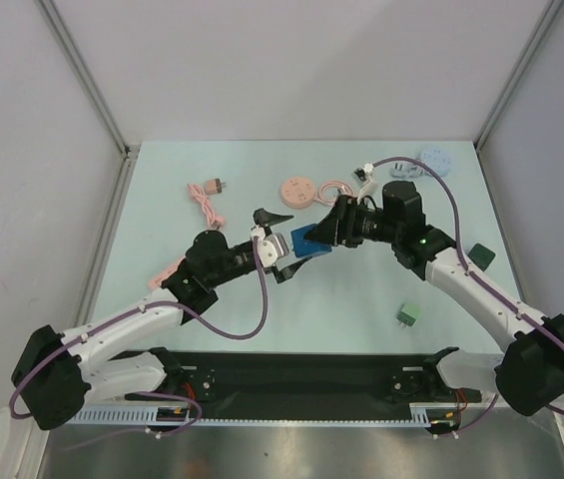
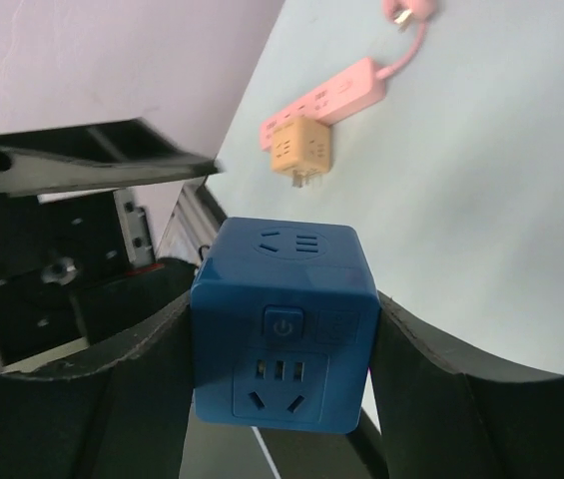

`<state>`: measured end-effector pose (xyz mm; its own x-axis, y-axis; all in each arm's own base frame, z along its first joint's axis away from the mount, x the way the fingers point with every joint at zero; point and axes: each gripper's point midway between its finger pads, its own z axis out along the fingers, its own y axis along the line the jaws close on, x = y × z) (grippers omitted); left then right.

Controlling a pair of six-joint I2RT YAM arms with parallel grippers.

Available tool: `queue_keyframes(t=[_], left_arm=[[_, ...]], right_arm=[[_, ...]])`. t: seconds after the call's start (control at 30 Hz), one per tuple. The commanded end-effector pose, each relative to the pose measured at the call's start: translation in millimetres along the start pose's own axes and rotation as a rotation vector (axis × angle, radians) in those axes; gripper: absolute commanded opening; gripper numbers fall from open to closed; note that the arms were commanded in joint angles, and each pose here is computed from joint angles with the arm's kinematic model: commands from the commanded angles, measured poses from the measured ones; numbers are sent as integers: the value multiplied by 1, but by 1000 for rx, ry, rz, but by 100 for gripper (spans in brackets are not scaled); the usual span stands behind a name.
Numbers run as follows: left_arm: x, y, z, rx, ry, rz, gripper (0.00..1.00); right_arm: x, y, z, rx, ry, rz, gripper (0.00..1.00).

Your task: Insert the plug

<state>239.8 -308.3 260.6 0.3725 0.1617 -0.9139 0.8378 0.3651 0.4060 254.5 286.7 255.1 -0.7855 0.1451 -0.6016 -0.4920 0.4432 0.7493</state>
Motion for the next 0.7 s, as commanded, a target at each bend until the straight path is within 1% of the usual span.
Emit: queue_keyframes(t=[0.0,0.03,0.07,0.1,0.13,0.17,0.2,0.23,0.27,0.3,0.33,0.37,0.4,0.43,0.47,0.5,0.53,0.57,0.6,0.63,0.67], left_arm=[[-24,26,-4,-131,-49,-53,100],[-17,28,-1,-149,-20,-90,100],[-17,35,2,-178,8,-180,100],[-10,44,3,-221,48,-233,100],[8,46,11,-230,114,-296,100],[8,55,15,-244,160,-362,100],[18,71,16,-304,212,-380,99],[50,72,21,-329,324,-410,99],[43,91,27,-384,313,-414,99],[55,106,28,-441,339,-423,99],[63,115,32,-460,352,-435,99],[77,130,47,-492,378,-483,98],[87,149,47,-547,391,-522,96],[98,155,50,-572,411,-595,94],[87,179,62,-597,365,-621,92],[128,185,66,-623,448,-677,90],[146,187,69,-632,495,-722,85],[133,205,86,-625,440,-749,84],[172,203,95,-610,501,-784,80],[184,205,98,-613,529,-803,78],[171,226,110,-622,482,-792,75]], right_arm=[[-37,-21,-20,81,-134,9,0],[-39,-33,-25,122,-150,27,0],[-42,-47,-31,170,-166,52,0],[-49,-60,-39,210,-193,62,0],[-52,-67,-44,237,-206,70,0],[-53,-74,-48,276,-217,75,0],[-55,-77,-50,295,-224,73,0],[-57,-78,-54,310,-236,63,0],[-59,-81,-57,338,-248,59,0],[-59,-81,-58,341,-252,56,0],[-60,-81,-59,345,-257,51,0],[-61,-79,-62,350,-272,40,0],[-62,-79,-63,358,-280,37,0],[-64,-83,-65,381,-294,31,0],[-64,-85,-67,400,-297,16,0],[-66,-87,-68,414,-301,4,0],[-68,-90,-69,431,-304,-5,0],[-72,-92,-70,444,-312,-37,0],[-76,-94,-69,449,-313,-47,0],[-77,-97,-69,472,-309,-46,0],[-80,-97,-69,477,-306,-52,0]])
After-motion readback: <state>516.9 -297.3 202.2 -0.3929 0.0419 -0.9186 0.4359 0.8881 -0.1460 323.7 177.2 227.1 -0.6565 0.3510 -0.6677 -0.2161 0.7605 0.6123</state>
